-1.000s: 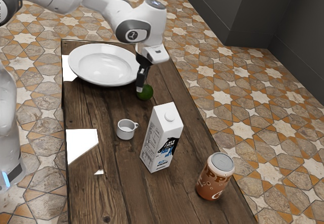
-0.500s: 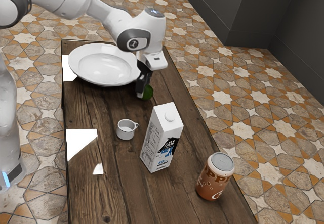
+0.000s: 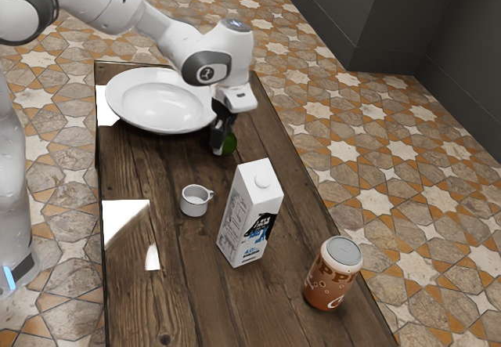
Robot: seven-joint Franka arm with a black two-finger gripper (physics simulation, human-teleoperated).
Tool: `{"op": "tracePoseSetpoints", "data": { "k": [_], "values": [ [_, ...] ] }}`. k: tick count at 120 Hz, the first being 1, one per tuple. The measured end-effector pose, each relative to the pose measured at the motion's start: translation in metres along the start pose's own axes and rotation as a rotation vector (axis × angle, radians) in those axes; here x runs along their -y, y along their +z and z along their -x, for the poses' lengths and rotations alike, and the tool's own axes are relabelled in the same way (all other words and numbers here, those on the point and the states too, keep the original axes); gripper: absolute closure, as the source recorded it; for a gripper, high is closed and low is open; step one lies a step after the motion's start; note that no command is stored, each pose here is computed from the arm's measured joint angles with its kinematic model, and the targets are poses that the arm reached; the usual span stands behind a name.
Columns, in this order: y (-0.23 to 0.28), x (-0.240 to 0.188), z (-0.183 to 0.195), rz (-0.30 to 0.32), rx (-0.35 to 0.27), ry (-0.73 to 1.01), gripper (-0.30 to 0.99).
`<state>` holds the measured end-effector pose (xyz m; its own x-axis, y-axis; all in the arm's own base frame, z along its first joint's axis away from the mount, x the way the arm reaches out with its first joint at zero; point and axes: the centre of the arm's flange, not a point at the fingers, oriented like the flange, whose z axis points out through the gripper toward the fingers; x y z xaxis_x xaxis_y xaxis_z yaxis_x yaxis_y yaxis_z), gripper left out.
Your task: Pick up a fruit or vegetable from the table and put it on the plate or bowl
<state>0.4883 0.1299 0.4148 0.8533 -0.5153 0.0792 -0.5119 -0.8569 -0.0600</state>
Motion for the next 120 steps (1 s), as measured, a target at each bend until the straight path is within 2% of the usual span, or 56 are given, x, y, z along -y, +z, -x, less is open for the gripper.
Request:
{"op": "tracePoseSetpoints", "data": {
  "k": [12, 24, 36, 45, 57, 65, 79, 100, 110, 120],
  "values": [
    [0.0, 0.005, 0.003, 0.007, -0.026, -0.03, 0.29],
    [-0.006, 0.006, 0.0, -0.013, -0.054, -0.033, 0.37],
    [-0.054, 0.01, -0.003, -0.087, -0.141, -0.038, 0.46],
    [-0.108, 0.029, 0.033, -0.158, -0.213, -0.121, 0.42],
    [-0.156, 0.046, 0.109, -0.197, -0.238, -0.281, 0.4],
    [-0.16, 0.037, 0.145, -0.181, -0.221, -0.351, 0.41],
    [-0.139, 0.006, 0.169, -0.118, -0.178, -0.398, 0.42],
    [-0.125, -0.005, 0.2, -0.075, -0.15, -0.495, 0.43],
    [-0.123, -0.01, 0.201, -0.051, -0.14, -0.509, 0.25],
    [-0.132, -0.012, 0.205, -0.053, -0.149, -0.526, 0.14]
  ]
}}
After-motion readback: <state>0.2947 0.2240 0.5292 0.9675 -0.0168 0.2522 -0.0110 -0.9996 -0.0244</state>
